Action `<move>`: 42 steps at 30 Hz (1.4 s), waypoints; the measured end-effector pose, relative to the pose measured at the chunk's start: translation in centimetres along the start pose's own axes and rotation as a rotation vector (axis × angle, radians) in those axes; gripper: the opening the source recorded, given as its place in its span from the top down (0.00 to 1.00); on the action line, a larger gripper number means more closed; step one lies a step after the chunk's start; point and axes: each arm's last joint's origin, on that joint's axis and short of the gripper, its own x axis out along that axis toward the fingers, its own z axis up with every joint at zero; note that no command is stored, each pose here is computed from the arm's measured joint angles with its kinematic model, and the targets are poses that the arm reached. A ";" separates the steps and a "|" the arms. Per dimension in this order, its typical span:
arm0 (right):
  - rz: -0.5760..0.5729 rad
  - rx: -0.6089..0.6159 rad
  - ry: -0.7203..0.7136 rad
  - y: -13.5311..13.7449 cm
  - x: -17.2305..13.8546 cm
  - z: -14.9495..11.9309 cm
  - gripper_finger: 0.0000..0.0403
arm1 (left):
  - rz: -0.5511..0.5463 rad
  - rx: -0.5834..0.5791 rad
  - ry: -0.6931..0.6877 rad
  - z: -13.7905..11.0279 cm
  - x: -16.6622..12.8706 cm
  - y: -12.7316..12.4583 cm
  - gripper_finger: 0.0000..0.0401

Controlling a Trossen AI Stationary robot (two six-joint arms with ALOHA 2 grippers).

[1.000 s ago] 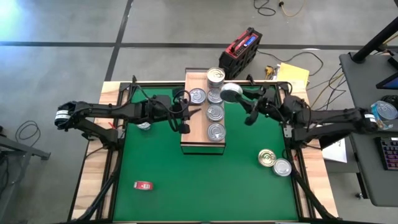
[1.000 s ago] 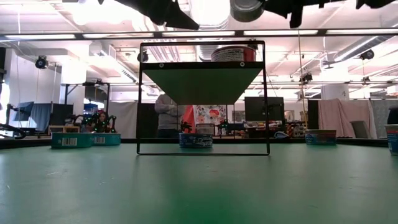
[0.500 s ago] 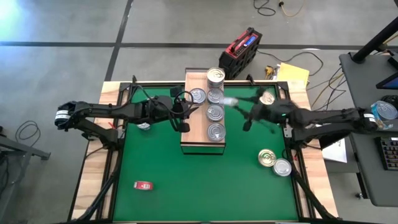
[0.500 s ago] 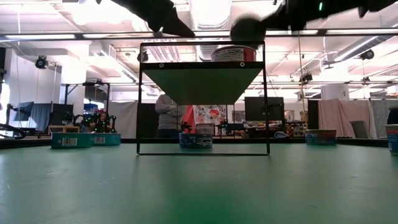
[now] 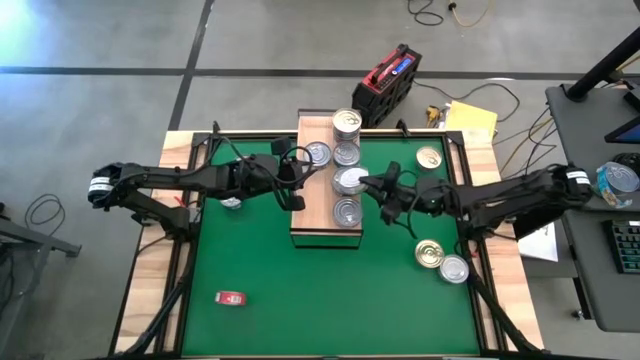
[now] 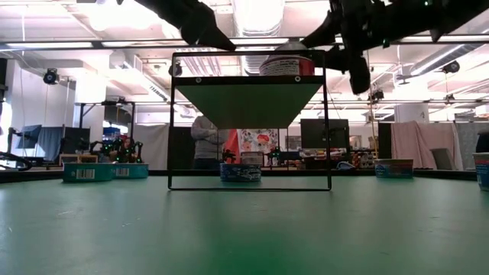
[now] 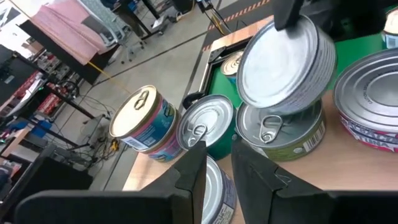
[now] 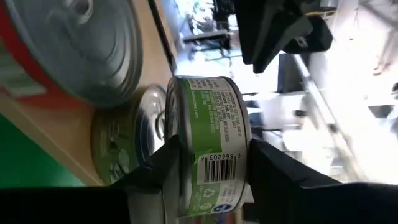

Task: Stack canned seafood by type on shelf
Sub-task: Stack the top green tuna can on top of the green tuna can on the shelf

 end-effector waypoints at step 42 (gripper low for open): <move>-0.200 -0.285 0.089 4.0 0.0 0.7 0.66 | 0.002 -0.013 -0.012 0.1 0.0 0.0 0.85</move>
